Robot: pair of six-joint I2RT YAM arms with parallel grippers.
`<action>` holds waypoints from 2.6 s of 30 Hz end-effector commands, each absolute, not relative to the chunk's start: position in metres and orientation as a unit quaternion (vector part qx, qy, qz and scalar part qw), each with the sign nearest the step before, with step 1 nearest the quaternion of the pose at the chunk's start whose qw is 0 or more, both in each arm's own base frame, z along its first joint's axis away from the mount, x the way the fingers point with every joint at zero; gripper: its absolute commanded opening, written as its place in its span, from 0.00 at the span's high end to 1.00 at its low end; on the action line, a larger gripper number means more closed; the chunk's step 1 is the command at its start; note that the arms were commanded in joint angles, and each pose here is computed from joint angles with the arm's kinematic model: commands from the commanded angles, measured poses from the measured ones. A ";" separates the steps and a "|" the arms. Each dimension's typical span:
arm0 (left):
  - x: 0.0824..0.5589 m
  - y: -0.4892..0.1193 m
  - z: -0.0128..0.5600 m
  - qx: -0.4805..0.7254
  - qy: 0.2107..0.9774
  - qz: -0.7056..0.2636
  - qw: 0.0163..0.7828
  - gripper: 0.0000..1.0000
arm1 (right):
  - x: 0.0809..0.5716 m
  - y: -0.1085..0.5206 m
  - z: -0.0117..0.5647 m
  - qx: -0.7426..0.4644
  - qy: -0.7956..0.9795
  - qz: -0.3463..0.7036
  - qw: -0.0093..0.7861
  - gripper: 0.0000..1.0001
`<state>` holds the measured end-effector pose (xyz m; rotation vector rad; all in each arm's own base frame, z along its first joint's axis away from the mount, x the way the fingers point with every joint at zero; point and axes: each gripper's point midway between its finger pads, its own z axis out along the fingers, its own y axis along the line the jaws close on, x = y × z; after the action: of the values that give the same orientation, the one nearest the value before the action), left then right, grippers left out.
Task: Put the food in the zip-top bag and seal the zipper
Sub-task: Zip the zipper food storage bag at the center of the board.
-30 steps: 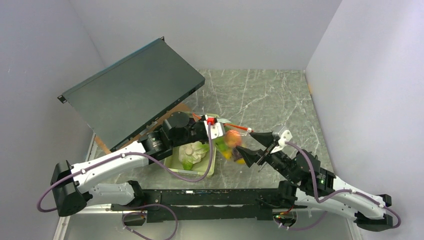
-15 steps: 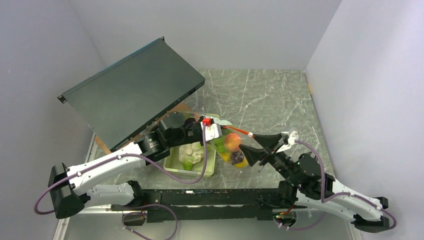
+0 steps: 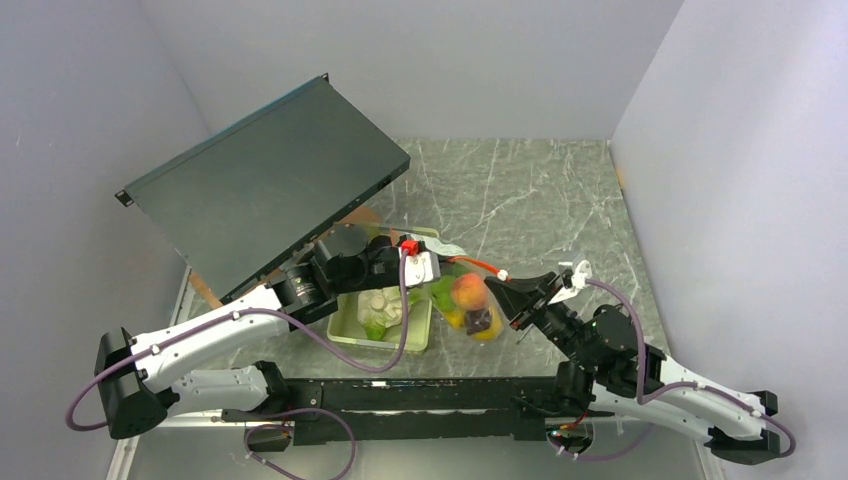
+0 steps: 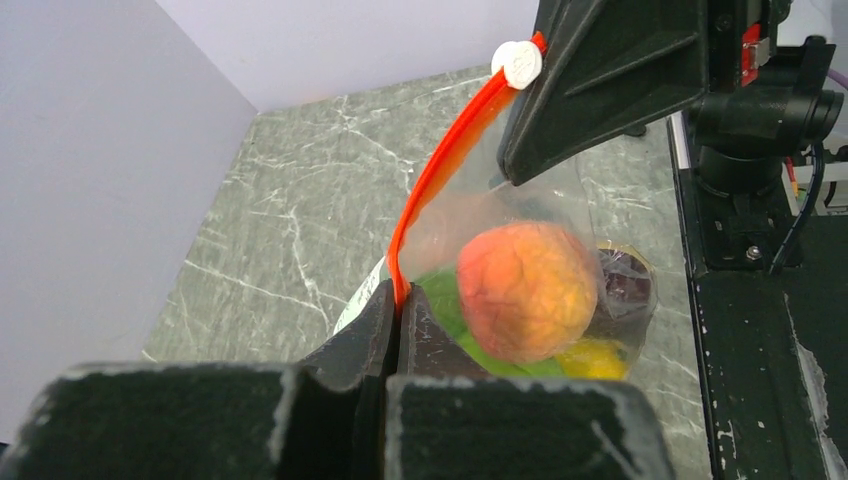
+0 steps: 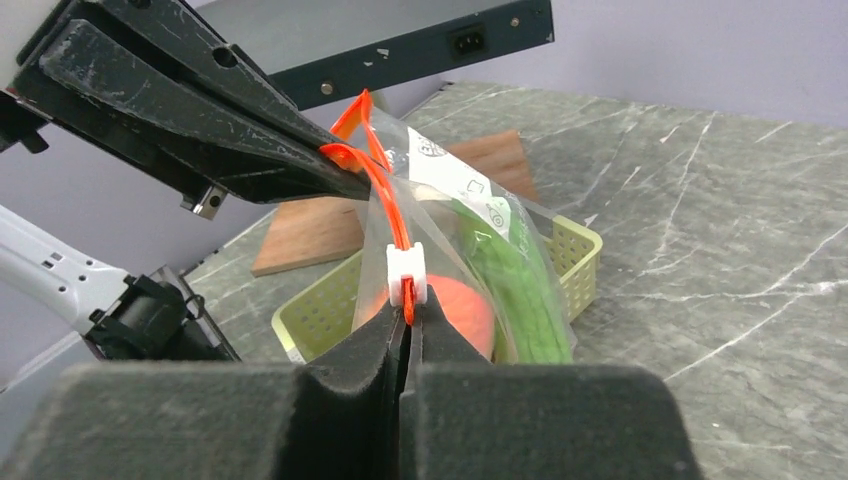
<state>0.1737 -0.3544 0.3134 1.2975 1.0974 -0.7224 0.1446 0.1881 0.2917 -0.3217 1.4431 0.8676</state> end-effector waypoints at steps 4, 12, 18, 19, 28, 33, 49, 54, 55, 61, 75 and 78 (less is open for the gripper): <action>0.155 -0.353 0.359 0.585 0.416 -0.333 0.612 0.57 | 0.134 0.197 0.322 -0.182 0.610 0.401 0.659 1.00; 0.113 -0.356 0.393 0.626 0.351 -0.405 0.566 0.18 | 0.127 0.201 0.328 -0.235 0.610 0.387 0.650 1.00; 0.104 -0.377 0.373 0.660 0.351 -0.447 0.492 0.26 | 0.122 0.215 0.329 -0.285 0.614 0.378 0.632 1.00; 0.103 -0.380 0.369 0.662 0.350 -0.453 0.483 0.27 | 0.121 0.219 0.327 -0.294 0.617 0.375 0.626 1.00; 0.094 -0.380 0.353 0.670 0.350 -0.479 0.447 0.51 | 0.121 0.232 0.323 -0.319 0.620 0.368 0.615 1.00; 0.095 -0.372 0.345 0.669 0.355 -0.480 0.443 0.60 | 0.121 0.234 0.321 -0.325 0.621 0.367 0.612 1.00; 0.107 -0.373 0.336 0.665 0.377 -0.471 0.440 0.83 | 0.118 0.238 0.324 -0.332 0.614 0.376 0.609 1.00; 0.107 -0.375 0.332 0.666 0.381 -0.475 0.432 0.69 | 0.118 0.235 0.327 -0.326 0.612 0.379 0.613 1.00; 0.106 -0.375 0.331 0.667 0.380 -0.476 0.430 0.69 | 0.117 0.234 0.327 -0.326 0.613 0.379 0.613 1.00; 0.107 -0.376 0.330 0.667 0.383 -0.476 0.426 0.77 | 0.116 0.234 0.325 -0.327 0.613 0.381 0.610 1.00; 0.147 -0.376 0.312 0.653 0.450 -0.407 0.453 1.00 | 0.129 0.211 0.347 -0.251 0.622 0.377 0.638 1.00; 0.158 -0.374 0.310 0.645 0.462 -0.400 0.459 1.00 | 0.129 0.193 0.362 -0.217 0.617 0.384 0.651 1.00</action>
<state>0.1293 -0.3783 0.3185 1.6261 1.0444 -1.0803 0.1262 0.2213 0.2872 -0.7271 1.5467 0.7839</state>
